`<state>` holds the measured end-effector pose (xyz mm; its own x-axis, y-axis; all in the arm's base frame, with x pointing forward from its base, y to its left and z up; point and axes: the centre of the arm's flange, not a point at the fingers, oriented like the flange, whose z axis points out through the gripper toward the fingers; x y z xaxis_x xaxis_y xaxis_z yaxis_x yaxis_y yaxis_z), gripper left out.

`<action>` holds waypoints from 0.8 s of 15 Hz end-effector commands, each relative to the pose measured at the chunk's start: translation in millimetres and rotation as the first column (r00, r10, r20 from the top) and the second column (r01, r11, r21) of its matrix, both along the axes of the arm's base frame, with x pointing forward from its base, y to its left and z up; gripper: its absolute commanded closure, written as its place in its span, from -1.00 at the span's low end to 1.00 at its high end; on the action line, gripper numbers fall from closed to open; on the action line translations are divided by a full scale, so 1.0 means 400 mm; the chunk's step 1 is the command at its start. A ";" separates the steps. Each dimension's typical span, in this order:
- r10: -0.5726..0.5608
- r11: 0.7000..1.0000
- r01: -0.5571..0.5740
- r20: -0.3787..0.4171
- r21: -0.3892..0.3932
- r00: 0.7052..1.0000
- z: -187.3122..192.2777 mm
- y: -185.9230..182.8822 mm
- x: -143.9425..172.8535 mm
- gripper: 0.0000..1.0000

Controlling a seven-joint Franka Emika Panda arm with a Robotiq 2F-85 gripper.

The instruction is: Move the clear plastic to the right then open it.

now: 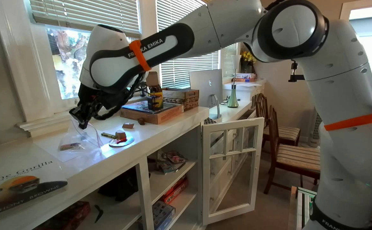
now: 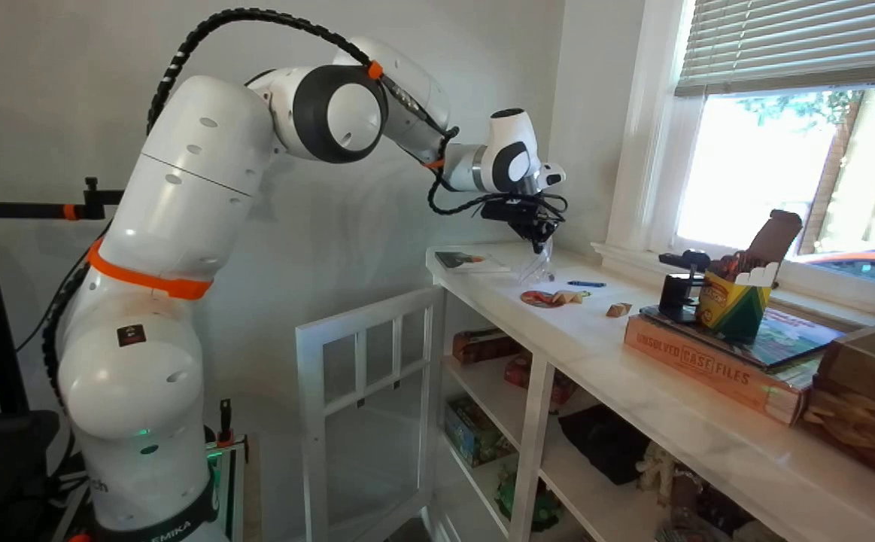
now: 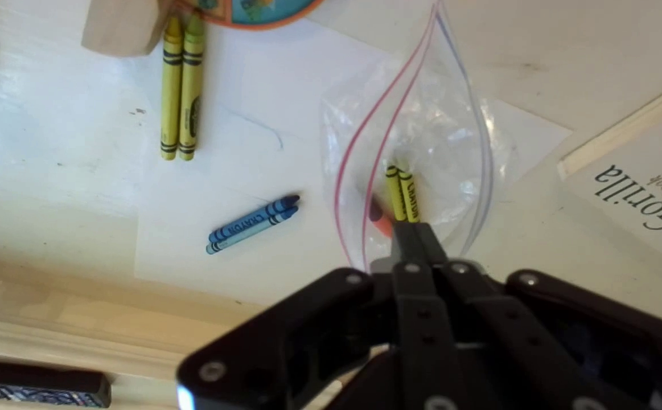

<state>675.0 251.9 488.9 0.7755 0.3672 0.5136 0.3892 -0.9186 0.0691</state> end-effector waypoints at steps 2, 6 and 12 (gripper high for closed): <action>-0.003 1.000 0.004 -0.029 0.007 1.000 0.063 -0.005 -0.042 1.00; 0.003 1.000 -0.002 -0.048 0.015 0.999 0.126 -0.008 -0.080 1.00; -0.050 0.999 0.047 -0.134 -0.025 0.990 0.201 -0.026 -0.131 0.19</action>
